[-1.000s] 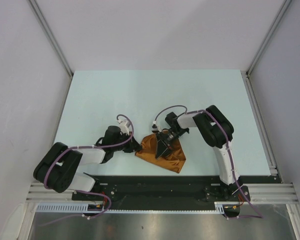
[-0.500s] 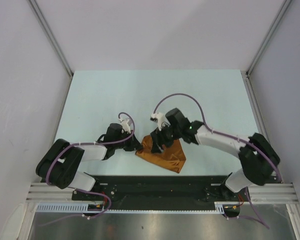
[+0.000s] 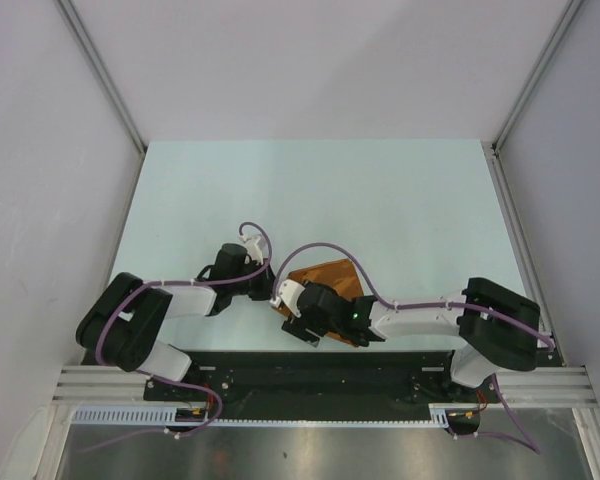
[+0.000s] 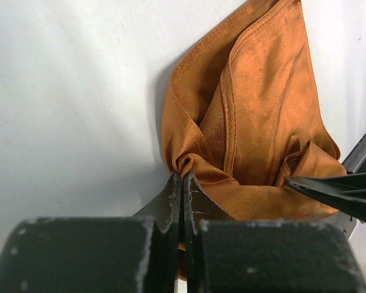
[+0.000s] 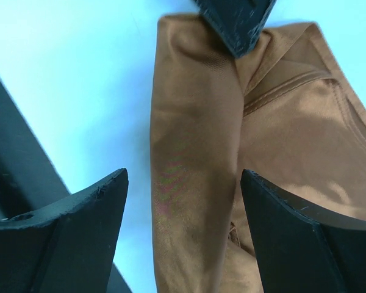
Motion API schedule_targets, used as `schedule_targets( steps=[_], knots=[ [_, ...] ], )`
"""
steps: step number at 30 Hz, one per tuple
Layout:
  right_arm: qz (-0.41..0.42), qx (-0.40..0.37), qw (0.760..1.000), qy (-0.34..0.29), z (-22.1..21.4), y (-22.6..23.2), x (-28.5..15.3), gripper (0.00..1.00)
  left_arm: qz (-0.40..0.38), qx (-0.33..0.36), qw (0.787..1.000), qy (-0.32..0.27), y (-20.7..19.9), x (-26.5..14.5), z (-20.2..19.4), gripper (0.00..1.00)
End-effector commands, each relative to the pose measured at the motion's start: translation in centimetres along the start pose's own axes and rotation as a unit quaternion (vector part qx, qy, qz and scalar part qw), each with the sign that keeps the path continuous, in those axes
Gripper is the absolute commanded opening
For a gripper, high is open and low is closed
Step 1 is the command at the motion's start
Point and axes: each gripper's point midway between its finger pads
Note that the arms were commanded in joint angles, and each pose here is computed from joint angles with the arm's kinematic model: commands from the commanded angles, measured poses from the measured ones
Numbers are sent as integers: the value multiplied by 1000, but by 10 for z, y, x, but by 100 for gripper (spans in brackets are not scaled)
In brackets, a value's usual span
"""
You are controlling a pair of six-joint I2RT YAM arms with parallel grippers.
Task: Fold the napkin, place the utensils inside, and roll it up
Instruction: Roll the napkin with the utensil
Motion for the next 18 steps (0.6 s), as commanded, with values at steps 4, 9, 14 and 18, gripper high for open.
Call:
schedule_targets(
  steps=[4, 9, 14, 18],
  knots=[
    [-64, -30, 997, -12, 12, -15, 14, 79, 35, -17, 998, 48, 16, 1, -26, 0],
    [-46, -20, 998, 48, -11, -17, 18, 73, 31, -15, 998, 47, 15, 1, -25, 0],
    [49, 22, 994, 95, -24, 2, 15, 43, 32, -9, 999, 30, 13, -2, -12, 13],
    [149, 89, 976, 130, -32, 17, 5, 32, 47, -3, 999, 0, 18, -10, 10, 39]
  ],
)
Point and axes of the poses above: each gripper's point midway between its finger pads, its own x axis out along the fingers, its own y axis along the line the jaws close on, z = x × y, and after that the axes turned 14 degrees about x, right-handed
